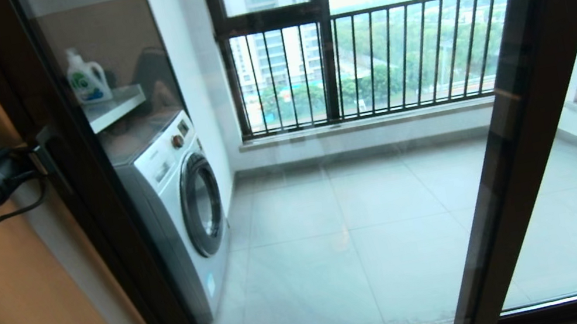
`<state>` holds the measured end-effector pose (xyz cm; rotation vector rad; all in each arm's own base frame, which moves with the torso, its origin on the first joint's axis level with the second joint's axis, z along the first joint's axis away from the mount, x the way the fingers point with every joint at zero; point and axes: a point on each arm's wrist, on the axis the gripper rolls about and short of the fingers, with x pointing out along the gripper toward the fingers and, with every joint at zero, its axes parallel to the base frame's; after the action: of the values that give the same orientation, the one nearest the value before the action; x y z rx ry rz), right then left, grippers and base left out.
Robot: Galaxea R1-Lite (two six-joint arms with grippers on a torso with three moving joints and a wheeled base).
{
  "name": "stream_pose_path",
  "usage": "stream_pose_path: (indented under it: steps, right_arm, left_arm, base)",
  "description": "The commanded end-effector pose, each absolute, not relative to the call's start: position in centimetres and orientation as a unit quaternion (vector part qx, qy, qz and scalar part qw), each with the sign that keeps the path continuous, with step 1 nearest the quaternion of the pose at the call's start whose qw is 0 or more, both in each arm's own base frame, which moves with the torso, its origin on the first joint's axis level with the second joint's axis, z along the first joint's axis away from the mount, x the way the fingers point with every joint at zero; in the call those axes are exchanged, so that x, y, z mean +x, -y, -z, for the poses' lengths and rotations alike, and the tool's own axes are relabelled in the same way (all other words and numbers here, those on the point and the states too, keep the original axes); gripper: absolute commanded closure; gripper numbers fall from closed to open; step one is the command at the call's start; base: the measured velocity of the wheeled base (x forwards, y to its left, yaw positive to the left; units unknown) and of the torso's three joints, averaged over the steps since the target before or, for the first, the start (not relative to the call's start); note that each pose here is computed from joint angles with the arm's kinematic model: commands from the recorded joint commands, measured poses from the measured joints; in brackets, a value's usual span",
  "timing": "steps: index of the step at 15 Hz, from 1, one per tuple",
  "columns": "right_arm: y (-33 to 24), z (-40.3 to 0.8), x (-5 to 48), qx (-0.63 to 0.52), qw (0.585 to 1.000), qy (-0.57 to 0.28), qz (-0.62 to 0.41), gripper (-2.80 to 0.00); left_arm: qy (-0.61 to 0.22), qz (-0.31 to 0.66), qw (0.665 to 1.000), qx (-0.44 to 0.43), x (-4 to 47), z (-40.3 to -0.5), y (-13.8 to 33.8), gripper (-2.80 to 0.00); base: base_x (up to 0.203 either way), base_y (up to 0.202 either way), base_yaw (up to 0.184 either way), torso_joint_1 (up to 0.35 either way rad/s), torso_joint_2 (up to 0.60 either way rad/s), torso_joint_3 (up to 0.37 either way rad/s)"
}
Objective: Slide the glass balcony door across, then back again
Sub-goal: Open the slid door
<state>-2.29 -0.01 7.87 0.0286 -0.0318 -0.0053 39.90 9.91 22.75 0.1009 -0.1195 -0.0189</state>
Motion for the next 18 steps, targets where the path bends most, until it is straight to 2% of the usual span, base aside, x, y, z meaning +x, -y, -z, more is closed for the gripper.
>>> stream_pose_path:
  steps: [1,18]
  right_arm:
    - [0.0,-7.5,-2.2,0.015,1.0,0.011,0.003,0.0]
    - [0.0,-7.5,-2.2,0.015,1.0,0.011,0.003,0.0]
  left_arm:
    - [0.059,0.023,0.997,0.049,40.0,-22.6,-9.0,0.0]
    - [0.069,0.069,0.994,0.047,39.6,-23.6,-4.5,0.0]
  base:
    - [0.0,0.0,0.0,0.0,0.0,0.0]
    - [0.0,0.0,0.0,0.0,0.0,0.0]
